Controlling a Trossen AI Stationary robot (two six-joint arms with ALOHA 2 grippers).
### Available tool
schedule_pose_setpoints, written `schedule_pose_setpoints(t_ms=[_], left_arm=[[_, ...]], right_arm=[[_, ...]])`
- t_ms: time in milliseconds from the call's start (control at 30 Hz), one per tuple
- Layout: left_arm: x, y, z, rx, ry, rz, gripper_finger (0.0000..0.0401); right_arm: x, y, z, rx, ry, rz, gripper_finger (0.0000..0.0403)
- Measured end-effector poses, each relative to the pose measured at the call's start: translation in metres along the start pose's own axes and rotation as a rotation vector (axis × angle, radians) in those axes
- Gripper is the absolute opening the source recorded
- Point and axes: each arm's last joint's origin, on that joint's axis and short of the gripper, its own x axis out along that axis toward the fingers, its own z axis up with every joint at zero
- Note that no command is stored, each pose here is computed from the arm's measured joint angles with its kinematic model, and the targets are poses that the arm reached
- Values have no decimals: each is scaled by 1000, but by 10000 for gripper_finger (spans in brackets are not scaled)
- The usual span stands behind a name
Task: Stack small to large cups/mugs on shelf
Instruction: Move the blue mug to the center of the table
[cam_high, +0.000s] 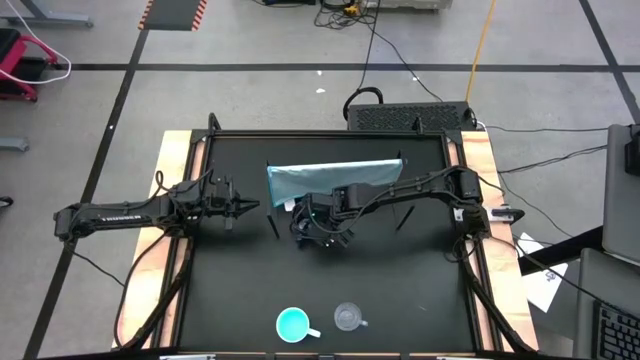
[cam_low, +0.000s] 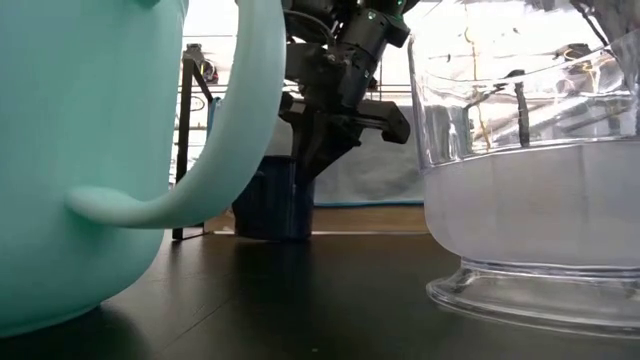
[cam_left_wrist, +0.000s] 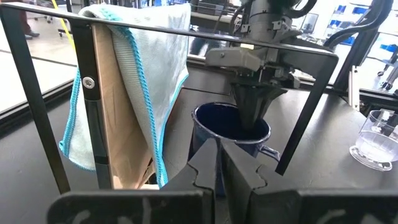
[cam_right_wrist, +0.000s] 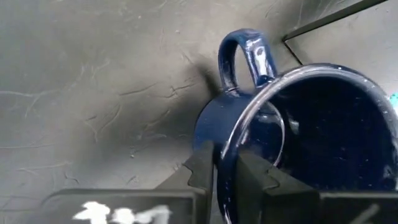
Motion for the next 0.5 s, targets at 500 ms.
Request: schedule_pose_setpoints(t_ms=[500], left_arm=[[0,0,-1,-1,13,2,21]], right_arm=[[0,-3,2,-5,-24,-26,40]])
